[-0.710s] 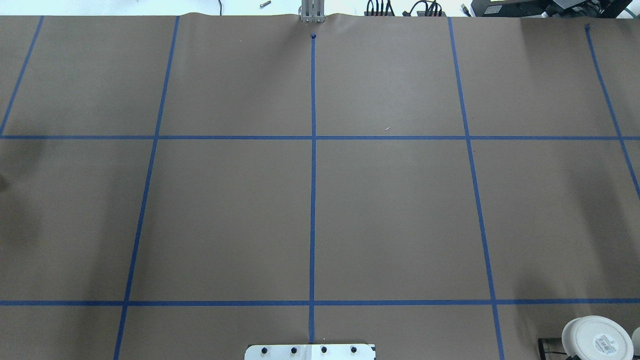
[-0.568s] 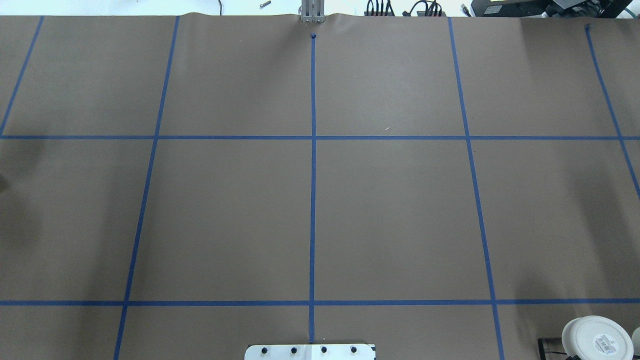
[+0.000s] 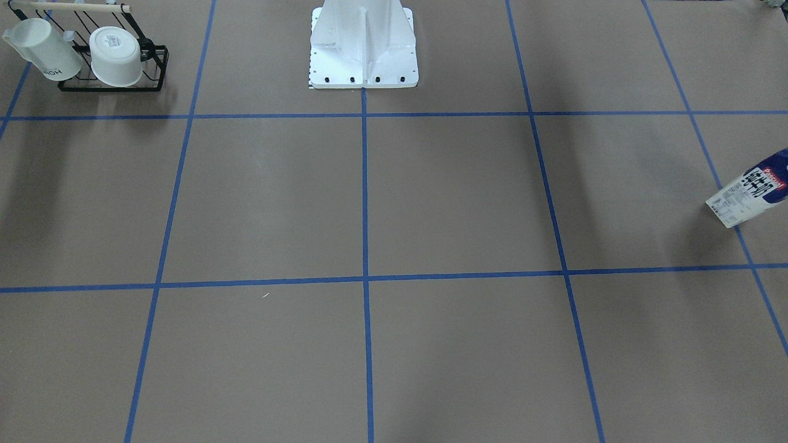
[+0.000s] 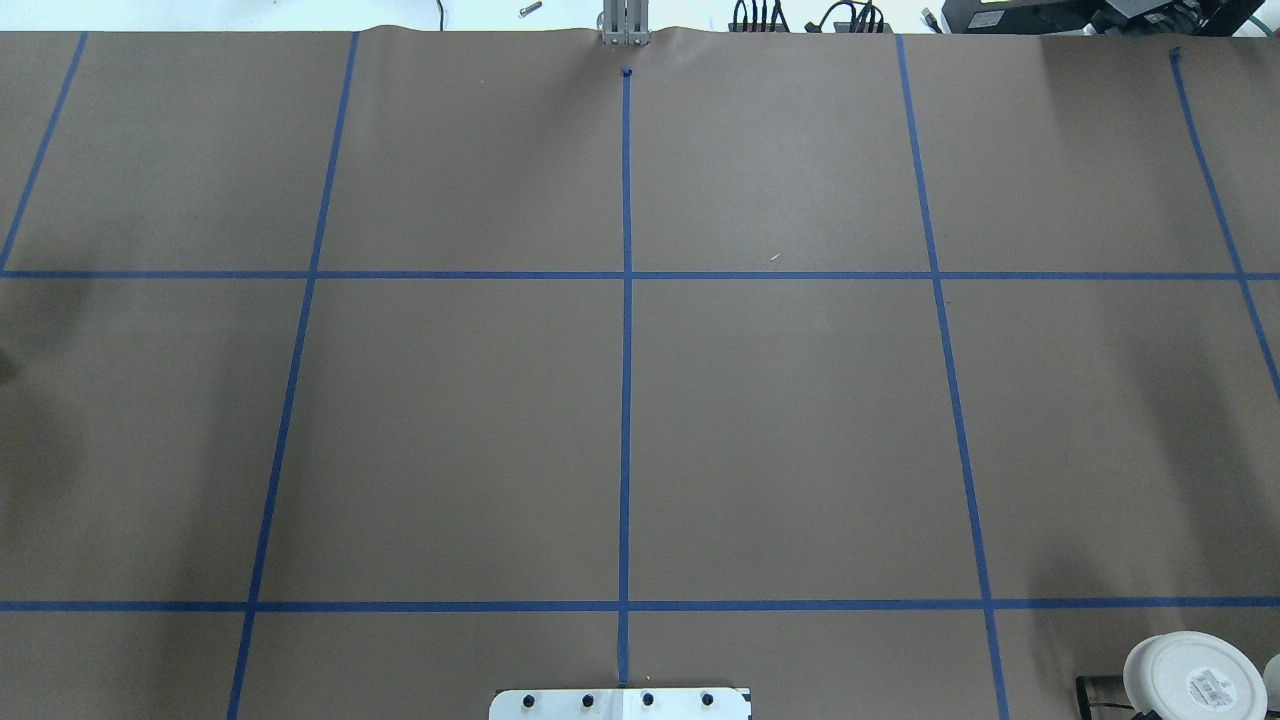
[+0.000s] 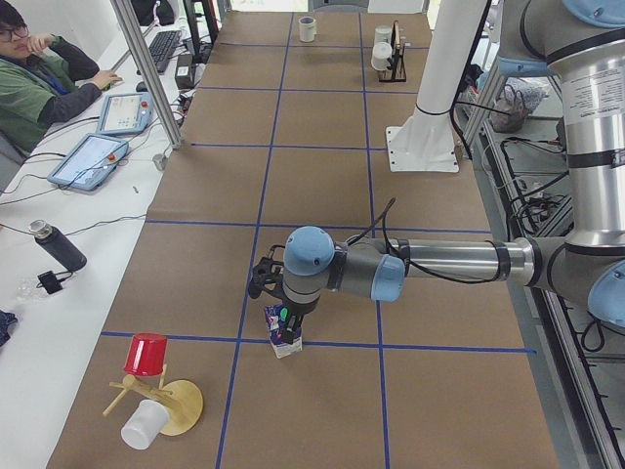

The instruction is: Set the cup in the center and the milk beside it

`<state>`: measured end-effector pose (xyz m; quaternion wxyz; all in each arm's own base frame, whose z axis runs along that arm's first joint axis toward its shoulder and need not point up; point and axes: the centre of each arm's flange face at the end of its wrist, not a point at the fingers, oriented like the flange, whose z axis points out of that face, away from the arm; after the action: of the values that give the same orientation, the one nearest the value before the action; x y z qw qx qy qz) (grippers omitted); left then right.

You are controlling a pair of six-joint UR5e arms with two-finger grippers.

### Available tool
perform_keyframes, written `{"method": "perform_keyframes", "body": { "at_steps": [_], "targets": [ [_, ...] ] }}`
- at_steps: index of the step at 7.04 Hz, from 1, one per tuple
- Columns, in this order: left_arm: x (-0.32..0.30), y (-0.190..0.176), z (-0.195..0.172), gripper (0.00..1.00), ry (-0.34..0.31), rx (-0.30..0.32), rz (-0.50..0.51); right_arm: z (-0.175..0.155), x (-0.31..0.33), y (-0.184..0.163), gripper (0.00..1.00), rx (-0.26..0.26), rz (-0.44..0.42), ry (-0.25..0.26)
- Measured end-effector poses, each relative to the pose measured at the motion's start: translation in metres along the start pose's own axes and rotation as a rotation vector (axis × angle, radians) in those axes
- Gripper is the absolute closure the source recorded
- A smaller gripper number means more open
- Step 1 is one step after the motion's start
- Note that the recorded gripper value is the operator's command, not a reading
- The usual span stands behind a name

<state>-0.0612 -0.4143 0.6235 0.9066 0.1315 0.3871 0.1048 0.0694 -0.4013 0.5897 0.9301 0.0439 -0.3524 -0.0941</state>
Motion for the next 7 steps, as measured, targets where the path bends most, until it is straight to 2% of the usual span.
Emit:
{"method": "perform_keyframes", "body": {
  "at_steps": [1,3,4,5,7],
  "targets": [
    [0.002,-0.004,-0.004,0.01,-0.007,0.042,0.036,-0.009,-0.006,-0.006,0.0,0.043,-0.038,0.01],
    [0.009,-0.025,-0.017,0.01,-0.018,0.113,0.097,-0.024,-0.017,-0.024,0.0,0.198,-0.173,0.041],
    [0.011,-0.033,-0.023,0.01,-0.021,0.134,0.113,-0.022,-0.016,-0.027,0.0,0.235,-0.19,0.029],
    [0.011,-0.035,-0.028,0.01,-0.024,0.147,0.116,-0.016,-0.013,-0.025,0.0,0.245,-0.189,0.011],
    [0.011,-0.037,-0.036,0.01,-0.029,0.167,0.12,0.01,0.01,-0.021,0.0,0.247,-0.194,0.015]
  ]
}}
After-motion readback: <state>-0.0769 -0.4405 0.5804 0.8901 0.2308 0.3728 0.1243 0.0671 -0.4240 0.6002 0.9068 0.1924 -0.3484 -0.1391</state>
